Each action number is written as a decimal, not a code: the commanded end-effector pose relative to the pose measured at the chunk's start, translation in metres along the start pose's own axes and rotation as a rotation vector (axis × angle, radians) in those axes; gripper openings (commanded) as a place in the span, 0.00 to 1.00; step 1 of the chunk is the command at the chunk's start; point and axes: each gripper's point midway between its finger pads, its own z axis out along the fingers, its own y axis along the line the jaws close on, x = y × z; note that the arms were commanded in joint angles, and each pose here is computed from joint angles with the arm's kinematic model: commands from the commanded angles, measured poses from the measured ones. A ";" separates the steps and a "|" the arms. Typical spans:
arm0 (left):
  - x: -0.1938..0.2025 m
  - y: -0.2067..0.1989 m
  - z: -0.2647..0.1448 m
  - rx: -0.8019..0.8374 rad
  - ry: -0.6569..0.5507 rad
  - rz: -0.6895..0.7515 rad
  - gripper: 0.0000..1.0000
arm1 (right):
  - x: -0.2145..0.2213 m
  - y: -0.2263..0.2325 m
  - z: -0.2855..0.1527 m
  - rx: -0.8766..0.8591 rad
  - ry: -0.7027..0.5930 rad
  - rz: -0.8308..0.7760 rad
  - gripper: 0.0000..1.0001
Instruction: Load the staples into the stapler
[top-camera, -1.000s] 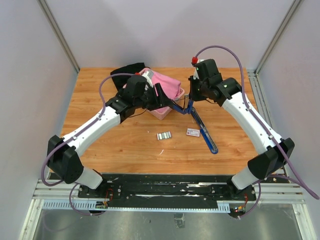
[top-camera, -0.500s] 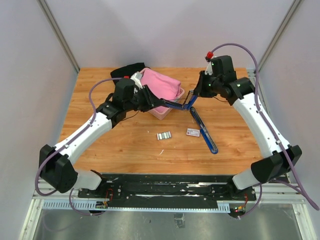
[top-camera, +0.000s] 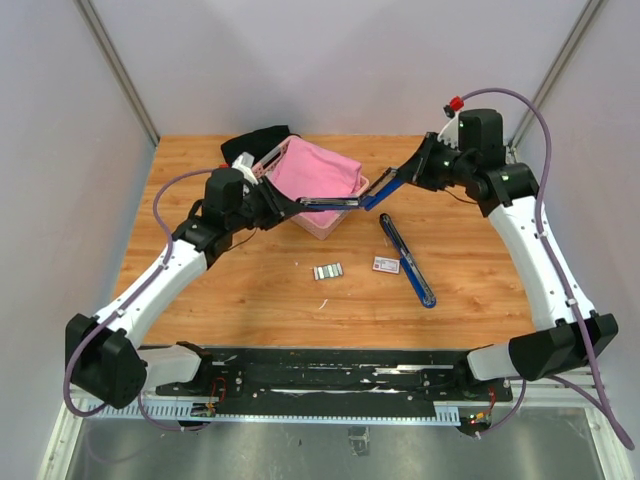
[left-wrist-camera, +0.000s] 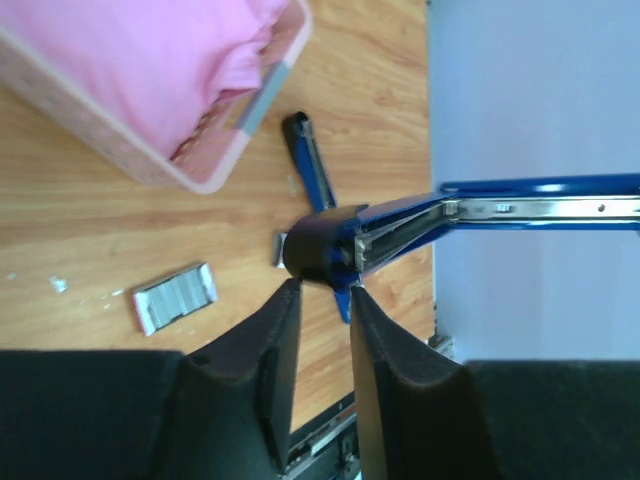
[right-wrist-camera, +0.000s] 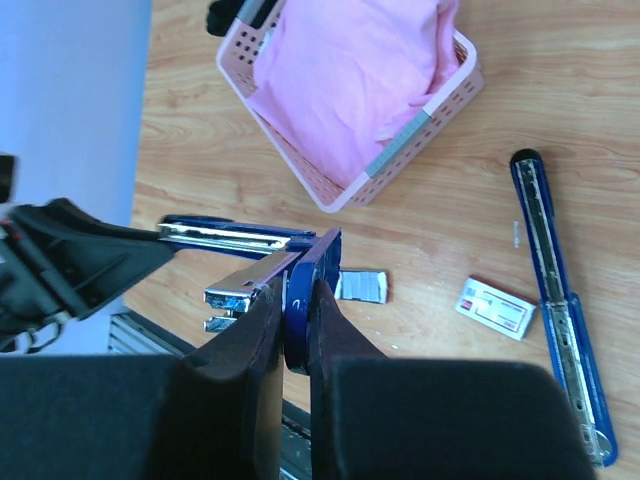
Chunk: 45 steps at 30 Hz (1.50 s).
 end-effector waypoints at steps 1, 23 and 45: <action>0.014 0.036 -0.002 -0.097 0.038 -0.004 0.19 | -0.050 0.058 -0.040 -0.216 -0.177 0.036 0.00; -0.026 -0.086 -0.038 0.299 -0.131 0.759 0.82 | -0.024 0.063 -0.021 -0.344 0.006 0.063 0.00; 0.043 -0.109 0.026 0.441 0.093 0.891 0.87 | 0.000 0.083 -0.013 -0.481 0.180 0.041 0.01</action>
